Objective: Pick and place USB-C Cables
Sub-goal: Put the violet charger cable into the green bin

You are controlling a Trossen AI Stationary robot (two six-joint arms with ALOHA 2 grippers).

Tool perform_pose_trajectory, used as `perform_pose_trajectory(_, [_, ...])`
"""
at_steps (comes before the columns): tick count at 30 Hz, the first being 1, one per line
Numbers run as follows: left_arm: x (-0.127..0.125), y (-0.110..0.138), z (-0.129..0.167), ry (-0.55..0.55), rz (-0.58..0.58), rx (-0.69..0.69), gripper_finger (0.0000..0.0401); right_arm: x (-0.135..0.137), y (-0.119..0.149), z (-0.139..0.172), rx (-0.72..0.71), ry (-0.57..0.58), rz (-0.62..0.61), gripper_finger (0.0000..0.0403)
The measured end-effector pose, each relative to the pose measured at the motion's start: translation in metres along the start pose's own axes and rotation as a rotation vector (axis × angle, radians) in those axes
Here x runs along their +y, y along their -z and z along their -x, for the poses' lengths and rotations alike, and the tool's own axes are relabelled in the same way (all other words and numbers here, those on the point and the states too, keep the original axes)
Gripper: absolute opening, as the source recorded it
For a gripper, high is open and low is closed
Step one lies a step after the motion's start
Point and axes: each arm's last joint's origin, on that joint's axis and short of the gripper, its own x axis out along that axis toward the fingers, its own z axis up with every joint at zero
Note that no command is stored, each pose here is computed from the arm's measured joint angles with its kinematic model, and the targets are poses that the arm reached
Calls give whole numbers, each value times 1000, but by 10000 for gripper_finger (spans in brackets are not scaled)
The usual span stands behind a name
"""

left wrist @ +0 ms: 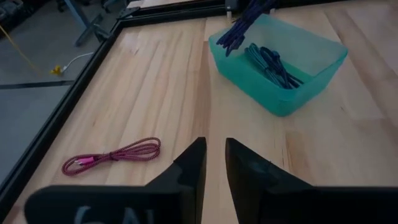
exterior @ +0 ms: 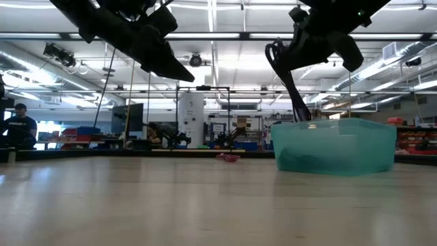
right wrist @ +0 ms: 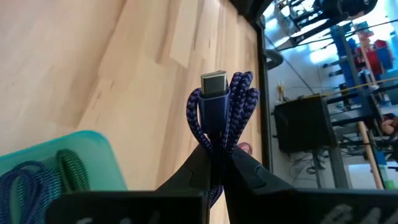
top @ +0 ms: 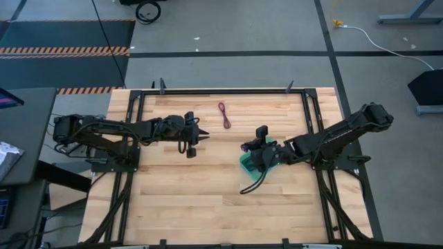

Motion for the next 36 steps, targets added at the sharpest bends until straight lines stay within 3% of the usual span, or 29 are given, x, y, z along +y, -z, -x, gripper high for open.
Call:
perform_pose_trajectory(6, [0, 0, 0, 0, 0, 2, 66, -1, -4, 5, 12, -43, 6, 23])
perform_pose_trajectory(17, [0, 0, 0, 0, 1, 1, 62, -7, -8, 19, 127, -334, -104, 23])
perform_pose_trajectory(28, [0, 0, 0, 0, 1, 2, 62, 16, 3, -3, 327, -332, 25, 23])
perform_pose_trajectory(36, [0, 0, 0, 0, 2, 1, 62, 33, 4, -23, 385, -371, -70, 35])
